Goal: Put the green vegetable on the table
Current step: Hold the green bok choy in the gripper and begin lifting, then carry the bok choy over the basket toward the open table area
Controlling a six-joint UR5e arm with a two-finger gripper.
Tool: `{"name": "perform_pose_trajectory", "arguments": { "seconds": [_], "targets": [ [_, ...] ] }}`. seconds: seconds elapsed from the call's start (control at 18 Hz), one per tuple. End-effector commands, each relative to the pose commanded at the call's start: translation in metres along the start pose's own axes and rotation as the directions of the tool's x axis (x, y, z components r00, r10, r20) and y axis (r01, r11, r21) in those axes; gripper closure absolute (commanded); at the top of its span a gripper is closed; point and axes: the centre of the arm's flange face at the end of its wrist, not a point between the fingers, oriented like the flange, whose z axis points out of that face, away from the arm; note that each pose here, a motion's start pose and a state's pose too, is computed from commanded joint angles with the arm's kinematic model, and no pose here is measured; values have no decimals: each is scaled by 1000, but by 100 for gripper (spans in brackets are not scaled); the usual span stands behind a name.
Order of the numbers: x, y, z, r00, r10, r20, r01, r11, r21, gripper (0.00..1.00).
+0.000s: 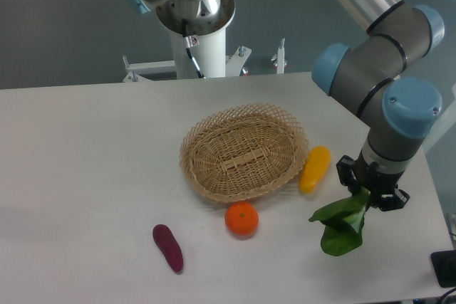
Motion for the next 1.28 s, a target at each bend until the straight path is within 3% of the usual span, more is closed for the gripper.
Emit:
{"name": "perform_pose_trajectory", "arguments": {
  "seconds": [0.78, 1.11, 1.28],
  "targets": [
    [7, -17, 1, 999, -39, -7, 39, 999, 12, 66],
    [27, -57, 0, 998, -60, -8, 61, 998, 6, 66],
    [59, -81, -5, 998, -49, -25, 49, 999, 8, 66]
  ]
}}
